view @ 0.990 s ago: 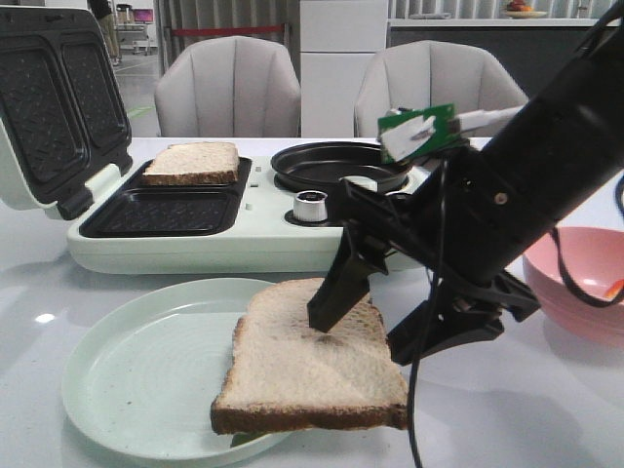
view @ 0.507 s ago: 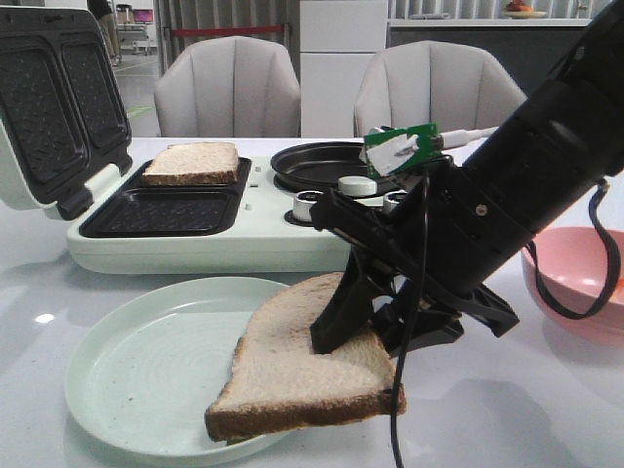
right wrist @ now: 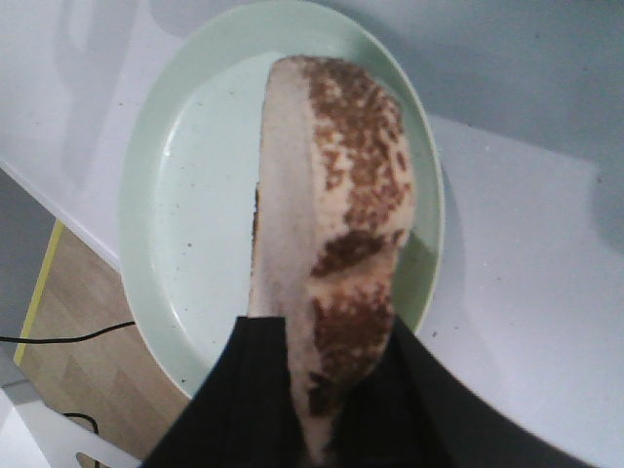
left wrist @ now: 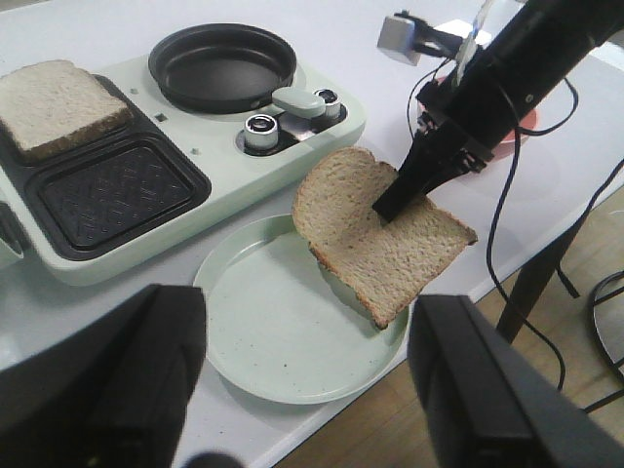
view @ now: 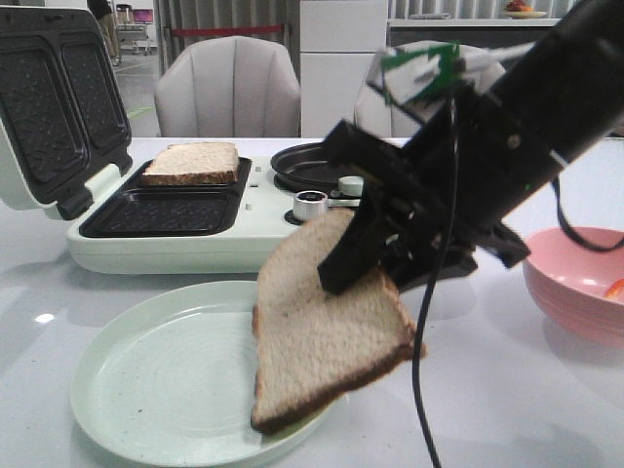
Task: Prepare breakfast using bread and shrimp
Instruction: 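Reach the right gripper to the remaining bread slice and grasp it, then carry the bread slice onto the first slice and release it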
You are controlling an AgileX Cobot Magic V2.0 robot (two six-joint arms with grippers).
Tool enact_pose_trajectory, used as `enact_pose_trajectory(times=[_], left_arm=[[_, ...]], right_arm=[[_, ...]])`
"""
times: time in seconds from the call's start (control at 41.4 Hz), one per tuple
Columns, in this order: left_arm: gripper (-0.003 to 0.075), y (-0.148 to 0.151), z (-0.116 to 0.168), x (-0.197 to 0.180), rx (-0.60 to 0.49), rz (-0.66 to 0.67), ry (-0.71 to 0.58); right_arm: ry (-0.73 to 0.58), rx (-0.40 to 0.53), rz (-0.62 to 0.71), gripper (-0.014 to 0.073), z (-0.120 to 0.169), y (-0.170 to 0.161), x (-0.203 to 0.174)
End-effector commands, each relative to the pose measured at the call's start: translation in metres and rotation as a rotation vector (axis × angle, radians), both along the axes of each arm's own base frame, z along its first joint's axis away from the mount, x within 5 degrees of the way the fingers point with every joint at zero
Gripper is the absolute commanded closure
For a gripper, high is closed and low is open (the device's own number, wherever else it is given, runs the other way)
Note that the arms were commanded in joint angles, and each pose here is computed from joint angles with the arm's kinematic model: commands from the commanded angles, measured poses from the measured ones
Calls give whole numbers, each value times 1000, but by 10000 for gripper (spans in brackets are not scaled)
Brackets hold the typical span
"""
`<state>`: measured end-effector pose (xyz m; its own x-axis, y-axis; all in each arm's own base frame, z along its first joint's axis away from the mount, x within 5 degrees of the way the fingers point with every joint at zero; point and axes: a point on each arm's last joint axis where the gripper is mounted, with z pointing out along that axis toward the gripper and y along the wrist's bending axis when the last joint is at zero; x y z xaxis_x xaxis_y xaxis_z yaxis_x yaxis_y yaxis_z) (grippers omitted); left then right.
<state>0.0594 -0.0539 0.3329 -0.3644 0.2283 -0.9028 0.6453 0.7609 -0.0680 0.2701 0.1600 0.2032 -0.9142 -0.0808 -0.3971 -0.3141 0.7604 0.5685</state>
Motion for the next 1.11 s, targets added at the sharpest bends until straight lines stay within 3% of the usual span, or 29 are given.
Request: enact_pose_trajectory(times=[0.0, 0.217, 0.435, 0.604, 0.797, 0.894, 1.087], left_arm=[[230, -2, 16, 2, -79, -2, -74], [230, -2, 16, 2, -79, -2, -74], [230, -2, 16, 2, -79, -2, -74], [230, -2, 16, 2, -79, -2, -74], [230, -2, 16, 2, -79, -3, -72], [230, -2, 16, 2, -79, -3, -72], [230, -2, 15, 2, -77, -3, -70]], right_arm=[[-105, 63, -6, 560, 36, -1, -5], [-232, 170, -44, 560, 82, 9, 13], [-339, 229, -12, 560, 110, 48, 55], [-351, 293, -12, 560, 108, 83, 96], [-323, 343, -33, 547, 84, 106, 137], [-297, 358, -24, 457, 69, 114, 149], [-267, 357, 5, 134, 53, 121, 157]])
